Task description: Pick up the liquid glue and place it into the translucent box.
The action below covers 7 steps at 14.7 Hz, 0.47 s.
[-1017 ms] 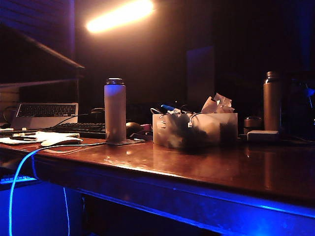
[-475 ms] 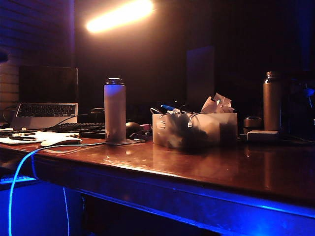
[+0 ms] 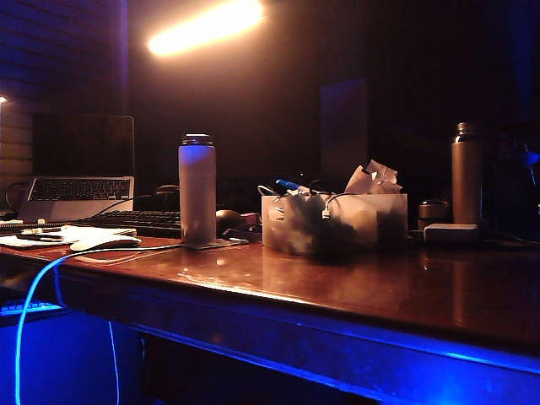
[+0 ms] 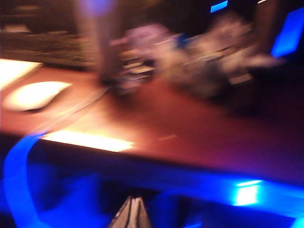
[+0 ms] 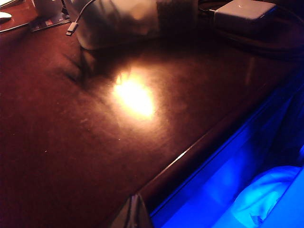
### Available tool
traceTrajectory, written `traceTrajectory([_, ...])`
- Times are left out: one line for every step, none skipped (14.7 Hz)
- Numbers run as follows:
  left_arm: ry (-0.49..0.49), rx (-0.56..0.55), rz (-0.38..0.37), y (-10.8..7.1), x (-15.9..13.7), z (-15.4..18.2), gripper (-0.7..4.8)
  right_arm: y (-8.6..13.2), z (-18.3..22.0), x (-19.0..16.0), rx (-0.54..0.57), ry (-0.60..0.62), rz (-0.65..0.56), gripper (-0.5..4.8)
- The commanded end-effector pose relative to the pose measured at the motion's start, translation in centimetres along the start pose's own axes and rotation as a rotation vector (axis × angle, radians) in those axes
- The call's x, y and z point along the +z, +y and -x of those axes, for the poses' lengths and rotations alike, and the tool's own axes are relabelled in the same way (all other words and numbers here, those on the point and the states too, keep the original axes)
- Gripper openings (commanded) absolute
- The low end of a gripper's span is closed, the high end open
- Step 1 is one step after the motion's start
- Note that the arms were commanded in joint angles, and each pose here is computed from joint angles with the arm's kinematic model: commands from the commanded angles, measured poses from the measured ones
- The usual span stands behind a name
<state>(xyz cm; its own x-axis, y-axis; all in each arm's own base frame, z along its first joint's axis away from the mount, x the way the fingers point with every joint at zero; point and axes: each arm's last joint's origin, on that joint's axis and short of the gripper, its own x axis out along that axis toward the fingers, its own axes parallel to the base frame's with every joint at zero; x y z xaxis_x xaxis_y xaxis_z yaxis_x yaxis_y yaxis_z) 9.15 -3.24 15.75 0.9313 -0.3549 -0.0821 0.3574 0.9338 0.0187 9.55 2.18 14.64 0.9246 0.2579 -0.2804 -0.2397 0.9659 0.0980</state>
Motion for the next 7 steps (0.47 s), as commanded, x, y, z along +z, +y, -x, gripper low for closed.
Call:
traceTrajectory([0.070, 0.070, -0.027, 0.33, -0.71, 0.04, -0.05, -0.03, -0.05, -0.16, -0.003, 0.009, -0.003, -0.01])
traceTrajectory([0.086, 0.076, -0.027, 0.39, -0.86, 0.05, -0.05, -0.03, -0.05, -0.16, -0.003, 0.009, -0.003, -0.01])
traceTrajectory([0.085, 0.076, -0.026, 0.39, -0.85, 0.05, -0.05, -0.03, -0.05, -0.16, -0.003, 0.009, -0.003, -0.01])
traceTrajectory([0.085, 0.075, -0.026, 0.38, -0.86, 0.05, -0.05, -0.03, -0.05, -0.16, -0.003, 0.009, -0.003, -0.01])
traceTrajectory([0.085, 0.076, -0.026, 0.39, -0.85, 0.05, -0.05, -0.03, -0.05, -0.16, -0.003, 0.009, -0.003, -0.01])
traceTrajectory([0.085, 0.076, -0.026, 0.39, -0.86, 0.05, -0.05, -0.03, -0.05, -0.16, -0.003, 0.009, -0.003, -0.01])
traceTrajectory([0.085, 0.076, -0.026, 0.39, -0.85, 0.05, -0.05, -0.03, -0.05, -0.16, -0.003, 0.009, -0.003, -0.01])
